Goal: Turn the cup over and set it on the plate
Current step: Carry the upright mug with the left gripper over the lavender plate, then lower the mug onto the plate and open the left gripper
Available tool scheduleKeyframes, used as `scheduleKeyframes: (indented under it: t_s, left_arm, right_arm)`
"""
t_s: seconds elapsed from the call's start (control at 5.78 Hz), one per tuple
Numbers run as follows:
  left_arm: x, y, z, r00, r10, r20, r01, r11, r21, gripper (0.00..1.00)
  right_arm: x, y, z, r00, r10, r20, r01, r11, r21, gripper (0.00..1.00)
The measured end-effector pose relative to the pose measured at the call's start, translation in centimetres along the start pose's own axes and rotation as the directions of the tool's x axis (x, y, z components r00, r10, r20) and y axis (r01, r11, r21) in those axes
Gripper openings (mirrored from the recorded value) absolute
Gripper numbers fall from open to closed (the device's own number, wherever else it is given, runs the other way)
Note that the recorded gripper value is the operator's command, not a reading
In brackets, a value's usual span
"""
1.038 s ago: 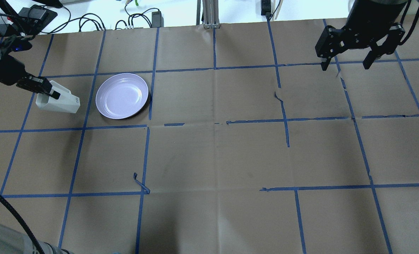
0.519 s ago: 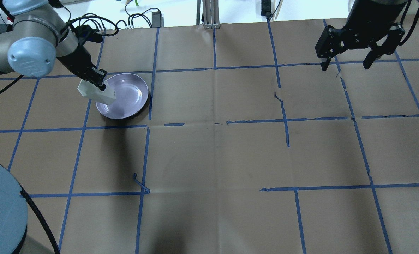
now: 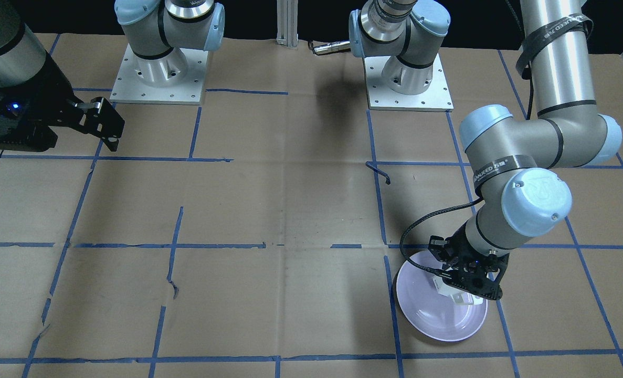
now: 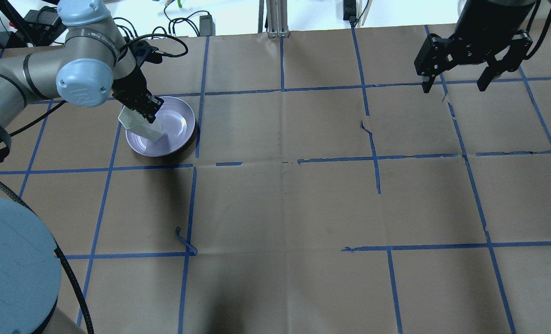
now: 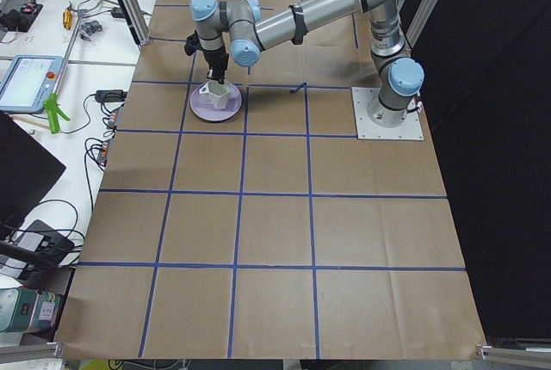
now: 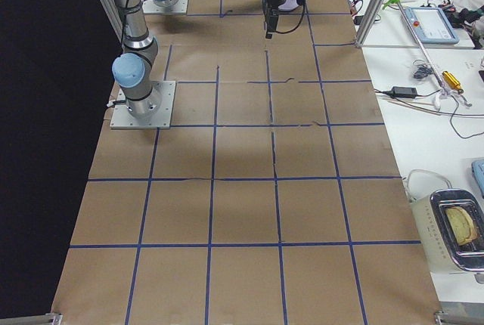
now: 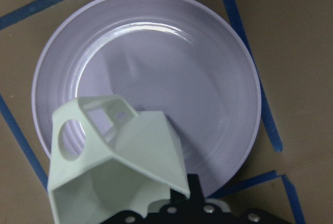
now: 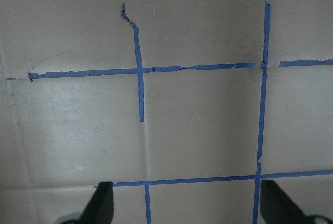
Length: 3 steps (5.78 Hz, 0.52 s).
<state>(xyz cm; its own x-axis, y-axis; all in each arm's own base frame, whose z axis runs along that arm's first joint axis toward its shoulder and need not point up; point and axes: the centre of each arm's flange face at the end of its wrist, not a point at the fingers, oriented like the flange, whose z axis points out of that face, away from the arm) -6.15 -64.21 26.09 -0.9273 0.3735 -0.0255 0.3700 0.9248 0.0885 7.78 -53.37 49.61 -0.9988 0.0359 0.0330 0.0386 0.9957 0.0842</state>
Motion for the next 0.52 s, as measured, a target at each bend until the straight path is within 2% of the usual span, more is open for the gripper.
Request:
scheduleKeyframes:
  t_s: [0.17, 0.35, 0.52]
  left_arm:
    - [1.0, -0.2, 0.2, 1.000, 0.013, 0.003, -0.013, 1.000, -0.005, 0.11]
    - [1.7, -0.3, 0.2, 1.000, 0.023, 0.006, -0.023, 1.000, -0.007, 0.69]
    - [2.0, -0.3, 0.2, 1.000, 0.028, 0.008, -0.028, 1.000, -0.009, 0.95]
  right_arm:
    - [0.0, 0.0, 0.0, 1.000, 0.000, 0.000, 0.000, 1.000, 0.000, 1.00]
    - [0.0, 0.0, 0.0, 1.000, 0.000, 0.000, 0.000, 1.000, 0.000, 1.00]
    - [0.0, 0.0, 0.0, 1.000, 0.000, 0.000, 0.000, 1.000, 0.000, 1.00]
